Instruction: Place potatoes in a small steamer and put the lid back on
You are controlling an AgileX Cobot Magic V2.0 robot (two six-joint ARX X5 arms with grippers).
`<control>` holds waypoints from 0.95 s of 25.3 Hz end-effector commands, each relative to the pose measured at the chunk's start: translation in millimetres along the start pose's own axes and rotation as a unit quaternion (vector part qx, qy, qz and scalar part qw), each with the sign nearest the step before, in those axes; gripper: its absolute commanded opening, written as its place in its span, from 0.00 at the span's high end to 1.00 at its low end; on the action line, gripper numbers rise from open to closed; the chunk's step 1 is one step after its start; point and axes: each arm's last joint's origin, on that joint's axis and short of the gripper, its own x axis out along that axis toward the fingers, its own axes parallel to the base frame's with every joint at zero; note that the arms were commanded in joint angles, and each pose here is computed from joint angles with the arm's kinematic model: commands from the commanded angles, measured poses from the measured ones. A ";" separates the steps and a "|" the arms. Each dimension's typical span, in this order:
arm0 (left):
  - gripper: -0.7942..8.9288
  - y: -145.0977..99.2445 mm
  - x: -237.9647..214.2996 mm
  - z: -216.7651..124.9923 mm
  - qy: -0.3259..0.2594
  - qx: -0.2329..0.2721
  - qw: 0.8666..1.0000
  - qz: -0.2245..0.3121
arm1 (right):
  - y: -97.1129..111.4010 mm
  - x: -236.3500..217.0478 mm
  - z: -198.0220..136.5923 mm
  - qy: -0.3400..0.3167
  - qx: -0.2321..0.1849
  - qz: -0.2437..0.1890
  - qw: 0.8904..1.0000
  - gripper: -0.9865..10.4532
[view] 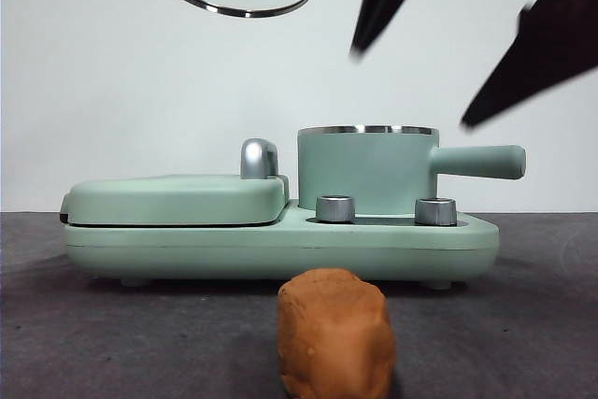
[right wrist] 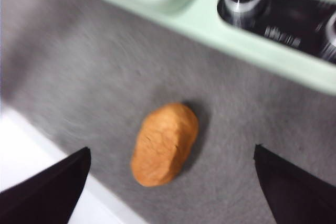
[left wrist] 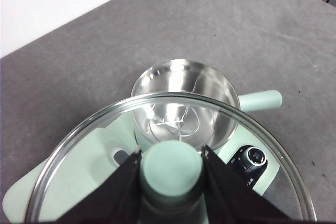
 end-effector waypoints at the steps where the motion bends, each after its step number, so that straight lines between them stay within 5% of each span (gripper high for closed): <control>1: 0.90 -1.4 -15.4 10.9 -0.034 0.020 0.999 0.006 | 8.2 20.2 3.6 0.022 0.008 -0.012 1.000 0.48; 14: 0.90 8.5 -23.7 7.9 -0.030 0.012 0.999 0.022 | 17.6 95.6 -10.0 0.140 0.029 -0.028 0.989 0.48; 24: 0.90 10.0 -24.2 7.1 -0.028 0.010 0.999 0.024 | 31.9 119.5 -21.9 0.141 0.015 -0.049 0.989 0.48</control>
